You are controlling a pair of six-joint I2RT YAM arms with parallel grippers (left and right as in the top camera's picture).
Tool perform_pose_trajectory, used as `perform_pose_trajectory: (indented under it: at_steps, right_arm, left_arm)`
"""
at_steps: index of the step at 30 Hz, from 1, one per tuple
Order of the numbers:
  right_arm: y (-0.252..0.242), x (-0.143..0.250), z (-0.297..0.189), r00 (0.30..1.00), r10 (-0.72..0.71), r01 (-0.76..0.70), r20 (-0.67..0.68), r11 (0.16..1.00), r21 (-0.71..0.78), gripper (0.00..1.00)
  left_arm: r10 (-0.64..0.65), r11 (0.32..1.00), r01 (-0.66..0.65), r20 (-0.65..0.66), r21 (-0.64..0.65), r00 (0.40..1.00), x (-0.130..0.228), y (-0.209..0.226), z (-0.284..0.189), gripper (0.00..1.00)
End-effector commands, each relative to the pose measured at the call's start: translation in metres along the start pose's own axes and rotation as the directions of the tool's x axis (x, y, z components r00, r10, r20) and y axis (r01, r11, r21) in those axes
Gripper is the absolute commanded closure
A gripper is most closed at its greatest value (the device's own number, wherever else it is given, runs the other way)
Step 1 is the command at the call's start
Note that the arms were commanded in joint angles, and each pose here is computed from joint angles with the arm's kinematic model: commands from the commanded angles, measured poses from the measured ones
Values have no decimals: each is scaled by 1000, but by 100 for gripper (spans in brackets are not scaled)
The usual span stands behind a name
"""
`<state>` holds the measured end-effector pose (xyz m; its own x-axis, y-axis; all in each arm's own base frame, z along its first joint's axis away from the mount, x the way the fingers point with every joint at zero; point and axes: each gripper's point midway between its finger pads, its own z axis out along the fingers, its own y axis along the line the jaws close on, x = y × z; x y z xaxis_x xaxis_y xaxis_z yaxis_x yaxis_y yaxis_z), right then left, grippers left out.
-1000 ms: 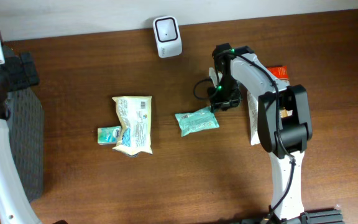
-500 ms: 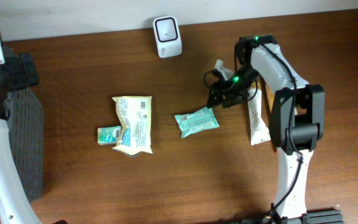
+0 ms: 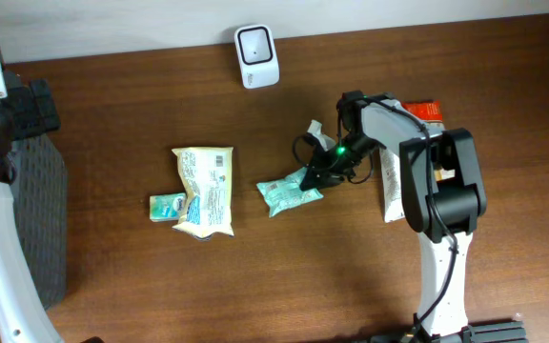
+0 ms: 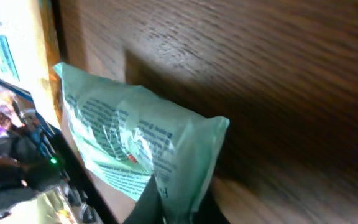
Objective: Scan the item barcode
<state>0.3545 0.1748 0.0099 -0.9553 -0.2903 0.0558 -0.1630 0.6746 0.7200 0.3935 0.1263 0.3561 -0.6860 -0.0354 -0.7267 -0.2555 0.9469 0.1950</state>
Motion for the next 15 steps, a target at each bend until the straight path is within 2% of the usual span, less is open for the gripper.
perform_pose_trajectory:
  at_steps: [1,3,6,11,13,15]
  right_arm:
    - [-17,6,6,999,25,-23,-29,998,56,96]
    - [-9,-1,0,1000,10,-10,-12,999,37,96]
    - [38,-28,-31,990,-113,118,90,991,-60,96]
    - [113,-47,-106,902,-325,335,284,942,15,96]
    - [147,-42,-138,848,-397,402,352,914,61,96]
    - [171,-30,-159,824,-411,413,389,907,84,96]
  left_arm:
    - [12,1000,-12,10,-4,1000,-2,2,-3,1]
    - [12,1000,-12,10,-4,1000,-2,2,-3,1]
    - [12,1000,-12,10,-4,1000,-2,2,-3,1]
    - [12,1000,-12,10,-4,1000,-2,2,-3,1]
    - [12,1000,-12,10,-4,1000,-2,2,-3,1]
    - [12,1000,-12,9,-4,1000,-2,2,-3,1]
